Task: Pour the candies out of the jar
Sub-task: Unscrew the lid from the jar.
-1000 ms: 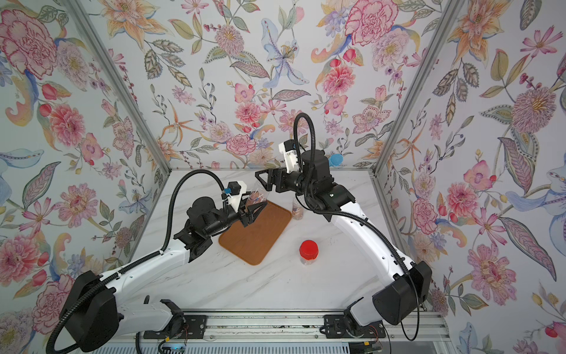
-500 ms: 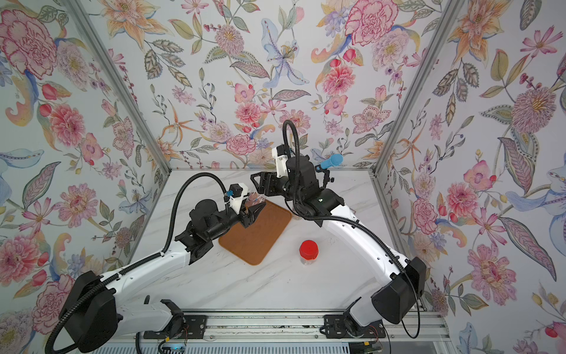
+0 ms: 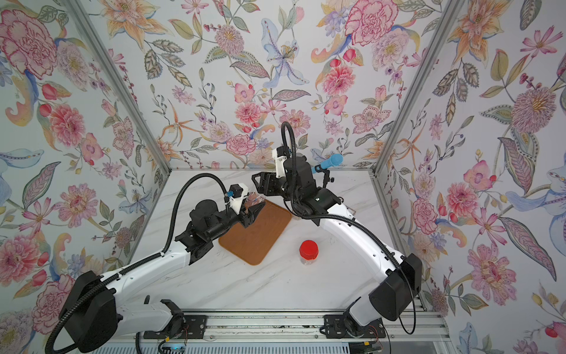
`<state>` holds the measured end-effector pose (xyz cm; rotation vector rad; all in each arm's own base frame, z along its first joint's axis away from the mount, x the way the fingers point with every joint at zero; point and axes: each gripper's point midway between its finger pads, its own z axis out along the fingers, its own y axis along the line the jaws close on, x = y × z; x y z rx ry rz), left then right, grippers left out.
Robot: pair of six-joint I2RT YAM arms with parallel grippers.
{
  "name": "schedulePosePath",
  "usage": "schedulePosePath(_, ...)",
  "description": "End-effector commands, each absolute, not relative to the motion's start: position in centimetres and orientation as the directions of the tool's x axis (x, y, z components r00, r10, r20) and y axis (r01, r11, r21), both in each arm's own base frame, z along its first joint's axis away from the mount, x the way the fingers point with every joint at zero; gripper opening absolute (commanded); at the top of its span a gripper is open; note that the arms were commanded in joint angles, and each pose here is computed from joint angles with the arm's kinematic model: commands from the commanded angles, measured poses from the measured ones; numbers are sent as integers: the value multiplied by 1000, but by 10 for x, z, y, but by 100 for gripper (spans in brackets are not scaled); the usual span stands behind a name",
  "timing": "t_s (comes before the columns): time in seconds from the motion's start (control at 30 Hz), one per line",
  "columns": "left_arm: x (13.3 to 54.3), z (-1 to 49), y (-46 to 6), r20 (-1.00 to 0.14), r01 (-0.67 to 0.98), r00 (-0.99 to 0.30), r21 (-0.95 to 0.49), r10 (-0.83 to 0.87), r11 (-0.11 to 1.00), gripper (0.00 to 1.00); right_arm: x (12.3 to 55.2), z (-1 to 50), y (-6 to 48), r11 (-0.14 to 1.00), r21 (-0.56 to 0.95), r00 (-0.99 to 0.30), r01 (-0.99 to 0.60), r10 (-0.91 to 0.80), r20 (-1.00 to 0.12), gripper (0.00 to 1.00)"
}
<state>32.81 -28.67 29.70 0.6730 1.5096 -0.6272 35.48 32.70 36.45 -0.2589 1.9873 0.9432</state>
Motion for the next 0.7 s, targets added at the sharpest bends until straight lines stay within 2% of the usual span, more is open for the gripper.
schedulePosePath(0.0, 323, 314, -283, -999, 728, 34, 39, 21, 684, 0, 354, 356, 332, 680, 536, -600, -501, 174, -781, 67)
schedulePosePath(0.2, 324, 315, -281, -999, 718, 37, 42, 23, 695, 0, 352, 352, 335, 663, 556, -615, -502, 178, -768, 69)
schedulePosePath(0.47, 324, 319, -282, -999, 722, 40, 42, 20, 691, 0, 349, 363, 336, 642, 555, -597, -529, 183, -781, 35)
schedulePosePath(0.57, 319, 329, -286, -999, 747, 44, 24, -13, 665, 0, 341, 382, 341, 573, 537, -562, -619, 154, -812, 32)
schedulePosePath(0.67, 311, 349, -293, -997, 789, 56, 6, -62, 614, 0, 333, 407, 336, 514, 506, -515, -693, 139, -846, 34)
